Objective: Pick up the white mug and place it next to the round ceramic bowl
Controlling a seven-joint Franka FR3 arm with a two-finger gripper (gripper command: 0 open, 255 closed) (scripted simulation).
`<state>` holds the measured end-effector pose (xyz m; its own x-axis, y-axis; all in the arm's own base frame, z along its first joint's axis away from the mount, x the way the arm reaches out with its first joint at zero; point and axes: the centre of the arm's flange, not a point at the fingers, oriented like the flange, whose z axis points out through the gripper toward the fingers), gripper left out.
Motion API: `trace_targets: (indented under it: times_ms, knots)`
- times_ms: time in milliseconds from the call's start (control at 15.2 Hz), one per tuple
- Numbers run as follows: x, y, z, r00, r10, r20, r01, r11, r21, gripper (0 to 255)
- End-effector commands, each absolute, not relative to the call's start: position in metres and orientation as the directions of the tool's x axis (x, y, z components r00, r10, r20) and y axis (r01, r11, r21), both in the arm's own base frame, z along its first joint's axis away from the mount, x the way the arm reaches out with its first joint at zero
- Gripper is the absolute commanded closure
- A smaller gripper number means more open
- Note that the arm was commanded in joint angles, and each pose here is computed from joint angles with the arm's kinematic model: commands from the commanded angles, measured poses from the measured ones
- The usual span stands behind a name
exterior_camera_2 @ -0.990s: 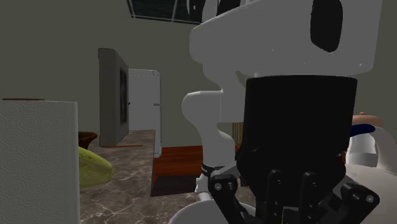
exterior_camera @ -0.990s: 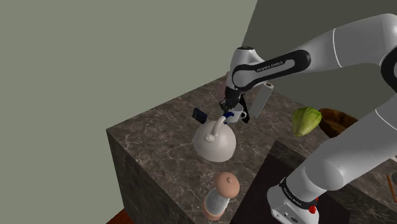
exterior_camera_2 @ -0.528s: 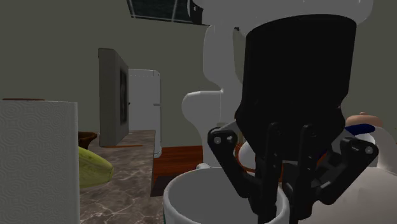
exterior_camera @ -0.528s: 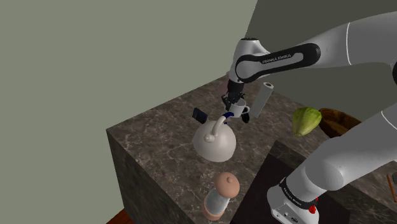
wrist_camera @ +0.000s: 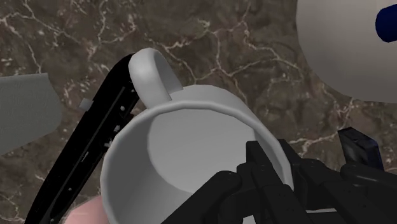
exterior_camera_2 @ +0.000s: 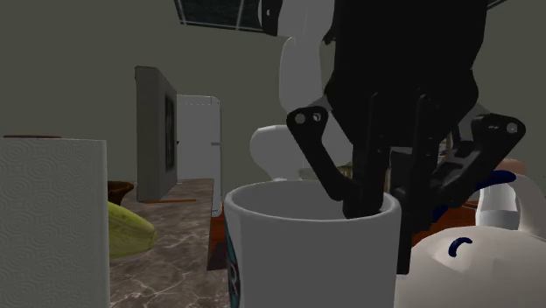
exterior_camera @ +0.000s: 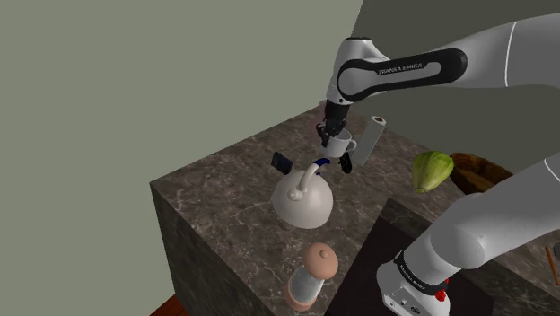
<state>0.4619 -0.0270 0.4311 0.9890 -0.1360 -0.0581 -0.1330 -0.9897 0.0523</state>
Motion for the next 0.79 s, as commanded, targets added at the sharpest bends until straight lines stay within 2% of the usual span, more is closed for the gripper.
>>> trace_targets:
  times_ms: [0, 726]
  knots:
    - [0.462, -0.027, 0.442, 0.989, -0.136, -0.058, -0.133, -0.990, 0.052, 255]
    - [0.462, -0.027, 0.500, 0.989, -0.136, -0.058, -0.133, -0.990, 0.052, 255]
